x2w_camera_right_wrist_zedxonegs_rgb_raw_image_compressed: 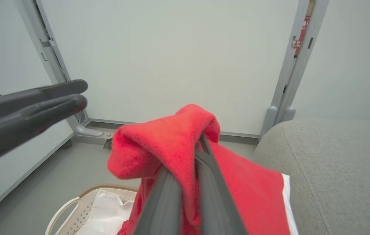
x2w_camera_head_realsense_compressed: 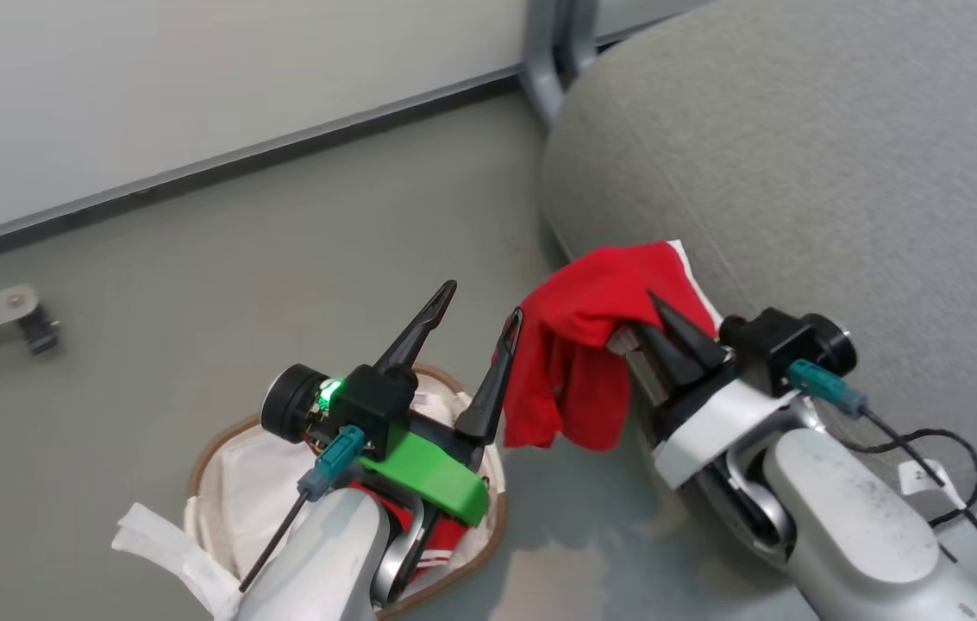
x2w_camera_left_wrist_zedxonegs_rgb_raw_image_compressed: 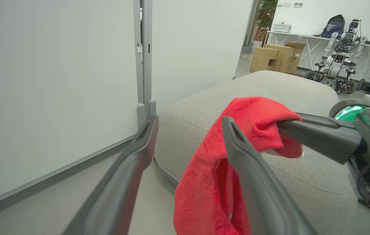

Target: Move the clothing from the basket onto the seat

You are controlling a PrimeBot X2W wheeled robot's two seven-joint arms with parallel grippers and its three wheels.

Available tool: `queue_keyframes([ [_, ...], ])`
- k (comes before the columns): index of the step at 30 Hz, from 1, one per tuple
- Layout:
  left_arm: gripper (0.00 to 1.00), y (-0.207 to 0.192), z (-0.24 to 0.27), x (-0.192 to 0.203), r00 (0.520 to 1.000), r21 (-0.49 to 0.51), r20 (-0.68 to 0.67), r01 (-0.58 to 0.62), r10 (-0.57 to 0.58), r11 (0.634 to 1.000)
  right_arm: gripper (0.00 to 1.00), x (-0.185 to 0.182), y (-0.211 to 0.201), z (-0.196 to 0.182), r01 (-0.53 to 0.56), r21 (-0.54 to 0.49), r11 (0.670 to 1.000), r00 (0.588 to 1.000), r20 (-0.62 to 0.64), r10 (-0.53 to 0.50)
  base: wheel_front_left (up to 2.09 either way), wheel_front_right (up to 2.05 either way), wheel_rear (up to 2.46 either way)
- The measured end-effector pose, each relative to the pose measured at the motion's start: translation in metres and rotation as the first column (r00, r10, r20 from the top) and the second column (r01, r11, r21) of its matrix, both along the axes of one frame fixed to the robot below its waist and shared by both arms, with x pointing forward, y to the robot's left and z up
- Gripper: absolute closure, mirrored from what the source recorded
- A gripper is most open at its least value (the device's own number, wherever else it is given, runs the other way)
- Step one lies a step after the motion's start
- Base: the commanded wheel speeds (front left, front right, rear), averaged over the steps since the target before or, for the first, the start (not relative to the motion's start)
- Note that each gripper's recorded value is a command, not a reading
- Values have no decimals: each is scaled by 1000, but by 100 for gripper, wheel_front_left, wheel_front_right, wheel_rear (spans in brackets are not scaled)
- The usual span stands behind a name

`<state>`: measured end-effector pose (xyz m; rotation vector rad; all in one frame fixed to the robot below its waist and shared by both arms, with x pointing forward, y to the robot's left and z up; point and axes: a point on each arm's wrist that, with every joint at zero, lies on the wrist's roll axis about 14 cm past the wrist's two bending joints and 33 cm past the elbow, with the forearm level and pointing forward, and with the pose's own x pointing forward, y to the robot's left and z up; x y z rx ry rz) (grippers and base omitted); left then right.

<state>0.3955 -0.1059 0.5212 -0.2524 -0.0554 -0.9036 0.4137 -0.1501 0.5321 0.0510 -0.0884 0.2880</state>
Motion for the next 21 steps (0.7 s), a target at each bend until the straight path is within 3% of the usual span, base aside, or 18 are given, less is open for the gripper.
queue_keyframes([
  [6,0,-34,-8,-6,994,-9,-12,106,-106,994,100,-10,-65,1,170,-60,984,985,7,-170,0,0,0],
  [10,0,-45,-26,-6,988,-2,-51,146,-146,989,100,-2,-105,14,266,-131,955,964,48,-262,0,0,0],
  [16,0,-52,-54,4,980,4,-102,170,-169,985,100,27,-165,43,378,-302,875,925,141,-352,0,0,0],
  [21,0,-48,-81,20,978,27,-128,171,-167,985,100,60,-215,64,475,-391,788,880,197,-433,0,0,0],
])
